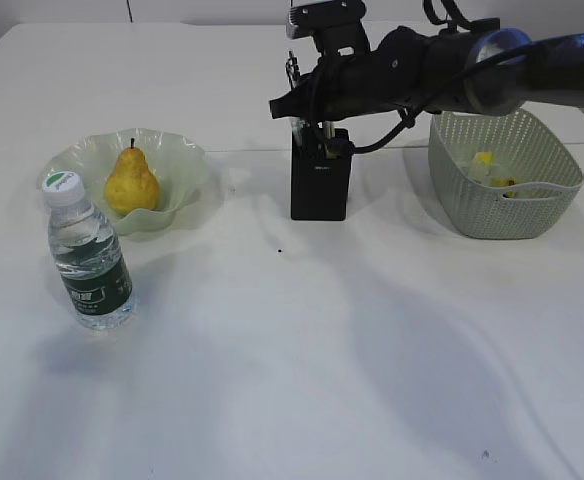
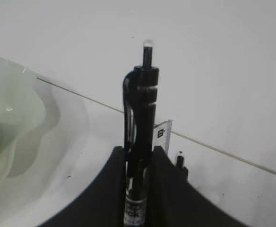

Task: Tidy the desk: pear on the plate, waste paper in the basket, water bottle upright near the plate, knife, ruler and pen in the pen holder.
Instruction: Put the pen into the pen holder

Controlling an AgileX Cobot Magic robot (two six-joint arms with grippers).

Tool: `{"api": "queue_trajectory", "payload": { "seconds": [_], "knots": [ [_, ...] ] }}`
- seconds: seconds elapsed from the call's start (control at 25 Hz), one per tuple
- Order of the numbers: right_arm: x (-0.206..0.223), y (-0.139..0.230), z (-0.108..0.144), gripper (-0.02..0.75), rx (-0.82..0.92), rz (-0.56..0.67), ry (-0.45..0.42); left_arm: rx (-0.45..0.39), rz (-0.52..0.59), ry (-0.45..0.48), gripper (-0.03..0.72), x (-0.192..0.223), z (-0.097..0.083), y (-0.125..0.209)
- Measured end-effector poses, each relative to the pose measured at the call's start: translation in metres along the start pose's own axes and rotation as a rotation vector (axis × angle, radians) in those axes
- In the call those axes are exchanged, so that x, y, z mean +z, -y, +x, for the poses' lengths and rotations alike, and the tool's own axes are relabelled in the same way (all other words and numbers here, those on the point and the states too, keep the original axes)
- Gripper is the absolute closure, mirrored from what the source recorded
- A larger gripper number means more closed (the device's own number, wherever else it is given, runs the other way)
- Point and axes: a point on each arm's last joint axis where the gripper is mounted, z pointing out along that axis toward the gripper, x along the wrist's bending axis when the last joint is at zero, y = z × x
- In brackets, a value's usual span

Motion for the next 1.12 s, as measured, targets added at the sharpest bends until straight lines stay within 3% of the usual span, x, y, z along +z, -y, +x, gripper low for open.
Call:
{"api": "queue_trajectory", "payload": {
  "seconds": [0.56,0.88,1.12],
  "knots": [
    [0.0065,0.0087,-0.0002,0.640,0.004,0.018,0.000,0.000,0.000,0.000,0.286,0.0000,0.0000,0.0000],
    [0.0065,0.0087,-0.0002,0.512,0.005,0.018,0.000,-0.001,-0.002,0.001,0.286,0.0000,-0.0001,-0.0001],
    [0.0065,0.0087,-0.0002,0.495,0.005,0.018,0.000,-0.001,-0.002,0.001,0.286,0.0000,-0.0001,-0.0001]
  ]
}}
